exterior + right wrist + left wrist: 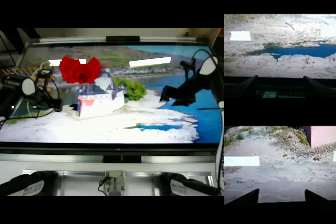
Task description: Fold the shirts.
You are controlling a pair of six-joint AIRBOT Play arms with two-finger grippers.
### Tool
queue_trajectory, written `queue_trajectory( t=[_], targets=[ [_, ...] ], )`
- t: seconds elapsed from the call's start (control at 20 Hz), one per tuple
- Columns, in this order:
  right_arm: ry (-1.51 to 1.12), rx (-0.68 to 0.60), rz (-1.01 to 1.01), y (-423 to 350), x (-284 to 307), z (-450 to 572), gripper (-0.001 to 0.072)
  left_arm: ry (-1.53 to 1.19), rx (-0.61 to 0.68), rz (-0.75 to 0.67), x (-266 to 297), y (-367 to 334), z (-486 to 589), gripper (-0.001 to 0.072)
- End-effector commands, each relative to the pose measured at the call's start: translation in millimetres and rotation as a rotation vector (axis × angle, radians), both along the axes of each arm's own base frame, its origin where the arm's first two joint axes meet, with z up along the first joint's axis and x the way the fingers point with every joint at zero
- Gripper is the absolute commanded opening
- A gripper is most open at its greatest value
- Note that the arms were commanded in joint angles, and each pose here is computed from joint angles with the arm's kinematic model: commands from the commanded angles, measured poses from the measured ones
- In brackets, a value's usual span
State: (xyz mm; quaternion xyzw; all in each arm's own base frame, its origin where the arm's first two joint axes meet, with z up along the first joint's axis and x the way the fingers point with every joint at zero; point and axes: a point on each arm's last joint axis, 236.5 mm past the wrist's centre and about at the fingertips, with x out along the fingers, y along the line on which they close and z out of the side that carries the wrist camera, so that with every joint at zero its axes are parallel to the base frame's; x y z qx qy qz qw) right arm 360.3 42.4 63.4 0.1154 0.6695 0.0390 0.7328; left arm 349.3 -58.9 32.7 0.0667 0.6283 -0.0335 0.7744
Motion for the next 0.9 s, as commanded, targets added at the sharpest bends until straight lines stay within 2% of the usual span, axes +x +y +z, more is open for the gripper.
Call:
queue_trajectory(
  t=[0.0, 0.15, 0.3, 0.5, 0.55, 0.6, 0.65, 0.8, 0.85],
  targets=[
    [-0.001, 0.000, 0.000, 0.4, 0.2, 0.2, 0.0669, 0.001, 0.000, -0.001, 0.0, -0.1, -0.4, 0.0659],
    [-0.021, 0.006, -0.007, 1.4, 5.3, 0.9, 0.0669, -0.091, -0.022, -0.003, 21.6, -5.6, 3.6, 0.0659],
    [-0.115, 0.005, -0.028, 0.3, 27.7, 4.7, 0.0669, -0.249, -0.122, 0.073, 57.9, -22.4, 16.4, 0.0660],
    [-0.179, 0.003, -0.034, -0.7, 42.2, 8.3, 0.0669, -0.418, -0.215, 0.072, 92.8, -39.9, 39.2, 0.0658],
    [-0.196, 0.003, -0.038, -0.9, 46.3, 9.5, 0.0669, -0.500, -0.231, 0.053, 110.1, -44.2, 49.6, 0.0626],
    [-0.213, 0.002, -0.039, -1.2, 50.1, 10.6, 0.0669, -0.564, -0.246, 0.057, 127.3, -44.9, 57.6, 0.0543],
    [-0.240, 0.000, -0.037, -1.6, 56.1, 12.5, 0.0669, -0.584, -0.251, 0.078, 145.2, -41.1, 59.5, 0.0530],
    [-0.305, 0.005, -0.051, -1.6, 70.5, 18.3, 0.0669, -0.500, -0.237, 0.143, 201.5, -24.4, 31.2, 0.0572],
    [-0.313, 0.010, -0.050, -0.5, 72.3, 19.4, 0.0669, -0.450, -0.262, 0.167, 217.3, -25.1, 15.8, 0.0618]
  ],
)
